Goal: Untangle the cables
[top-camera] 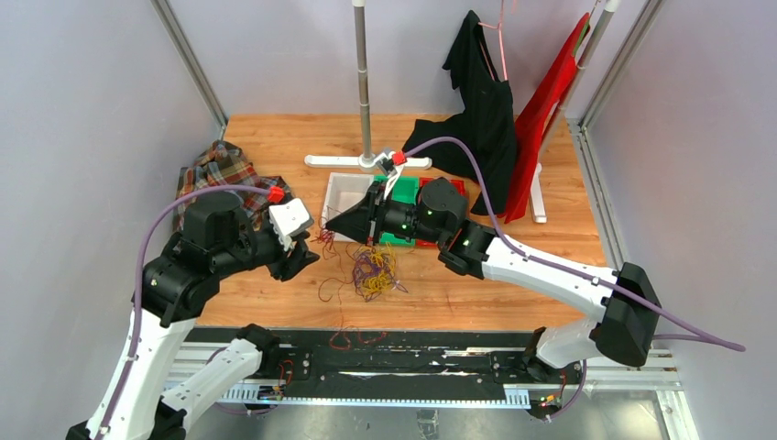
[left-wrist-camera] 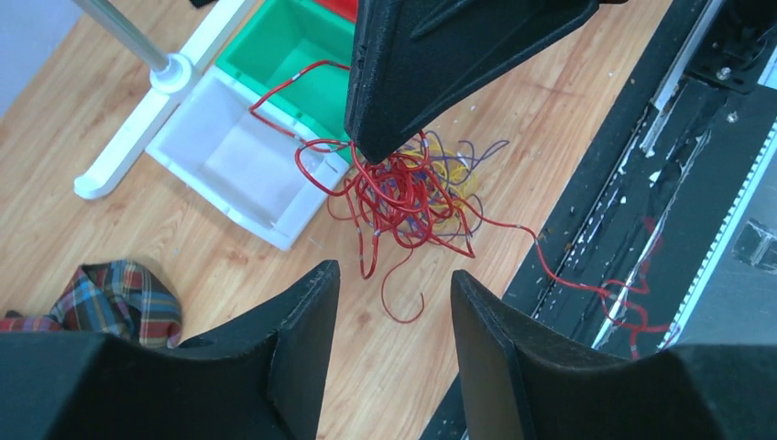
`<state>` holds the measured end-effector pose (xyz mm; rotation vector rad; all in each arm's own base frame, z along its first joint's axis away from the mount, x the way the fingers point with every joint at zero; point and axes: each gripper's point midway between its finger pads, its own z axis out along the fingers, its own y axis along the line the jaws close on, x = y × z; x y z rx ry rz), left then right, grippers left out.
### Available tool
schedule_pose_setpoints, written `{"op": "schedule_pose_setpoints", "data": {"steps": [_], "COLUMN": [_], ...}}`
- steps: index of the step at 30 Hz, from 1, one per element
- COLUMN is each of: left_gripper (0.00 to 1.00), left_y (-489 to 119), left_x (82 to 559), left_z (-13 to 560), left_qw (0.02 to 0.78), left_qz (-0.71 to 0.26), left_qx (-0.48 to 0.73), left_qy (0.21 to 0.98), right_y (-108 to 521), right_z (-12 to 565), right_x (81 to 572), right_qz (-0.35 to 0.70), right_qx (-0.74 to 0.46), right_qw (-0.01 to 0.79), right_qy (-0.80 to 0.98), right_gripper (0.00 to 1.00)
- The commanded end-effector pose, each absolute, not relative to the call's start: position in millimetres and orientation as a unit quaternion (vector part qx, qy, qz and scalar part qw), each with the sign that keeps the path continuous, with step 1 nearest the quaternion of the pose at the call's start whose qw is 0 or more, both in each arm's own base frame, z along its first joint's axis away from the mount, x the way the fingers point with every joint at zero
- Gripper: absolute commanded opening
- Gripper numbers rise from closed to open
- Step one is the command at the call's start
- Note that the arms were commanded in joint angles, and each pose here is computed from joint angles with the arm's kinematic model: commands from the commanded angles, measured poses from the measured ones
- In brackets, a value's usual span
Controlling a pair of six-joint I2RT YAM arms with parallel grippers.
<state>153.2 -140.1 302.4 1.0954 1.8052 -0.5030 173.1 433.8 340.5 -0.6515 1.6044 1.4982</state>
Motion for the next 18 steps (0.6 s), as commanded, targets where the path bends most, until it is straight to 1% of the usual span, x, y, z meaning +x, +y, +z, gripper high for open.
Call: {"op": "schedule_pose_setpoints", "data": {"steps": [1, 3, 4, 6, 7, 8, 9, 12, 14, 15, 16, 18], "left_gripper": [0.56, 0.64, 0.65, 0.65, 0.63, 0.59, 0.53, 0.26, 0.11, 0.05, 0.01, 0.0], "left_y": [-152, -153, -153, -156, -159, -161, -162, -162, -159, -158, -156, -153], "left_x": [155, 157, 158, 156, 155, 153, 151, 152, 154, 155, 155, 153], "left_z": [319, 320, 321, 326, 329, 333, 334, 334, 334, 334, 335, 338], "left_qw": [0.496, 0.502, 0.505, 0.512, 0.516, 0.519, 0.519, 0.52, 0.523, 0.526, 0.53, 0.536], "left_qz": [-0.231, -0.231, -0.233, -0.241, -0.247, -0.254, -0.259, -0.258, -0.247, -0.242, -0.236, -0.228], "left_qx": [0.44, 0.436, 0.435, 0.437, 0.439, 0.442, 0.445, 0.447, 0.446, 0.446, 0.445, 0.446], "left_qy": [0.713, 0.71, 0.708, 0.699, 0.693, 0.686, 0.682, 0.681, 0.683, 0.683, 0.682, 0.679], "right_y": [433, 433, 432, 432, 432, 432, 432, 431, 431, 431, 430, 426], "right_z": [375, 377, 377, 377, 378, 377, 377, 377, 374, 373, 370, 364], "right_x": [153, 150, 149, 147, 146, 145, 144, 143, 143, 143, 144, 150], "right_qz": [0.645, 0.653, 0.655, 0.659, 0.66, 0.66, 0.661, 0.663, 0.663, 0.662, 0.659, 0.648], "right_qx": [-0.263, -0.261, -0.26, -0.261, -0.262, -0.262, -0.263, -0.26, -0.26, -0.26, -0.26, -0.253], "right_qw": [0.41, 0.405, 0.403, 0.399, 0.398, 0.397, 0.396, 0.395, 0.393, 0.392, 0.392, 0.399], "right_qy": [0.589, 0.584, 0.583, 0.582, 0.581, 0.581, 0.581, 0.58, 0.582, 0.583, 0.586, 0.597], "right_gripper": [0.01, 0.01, 0.01, 0.01, 0.01, 0.01, 0.01, 0.01, 0.01, 0.01, 0.01, 0.01]}}
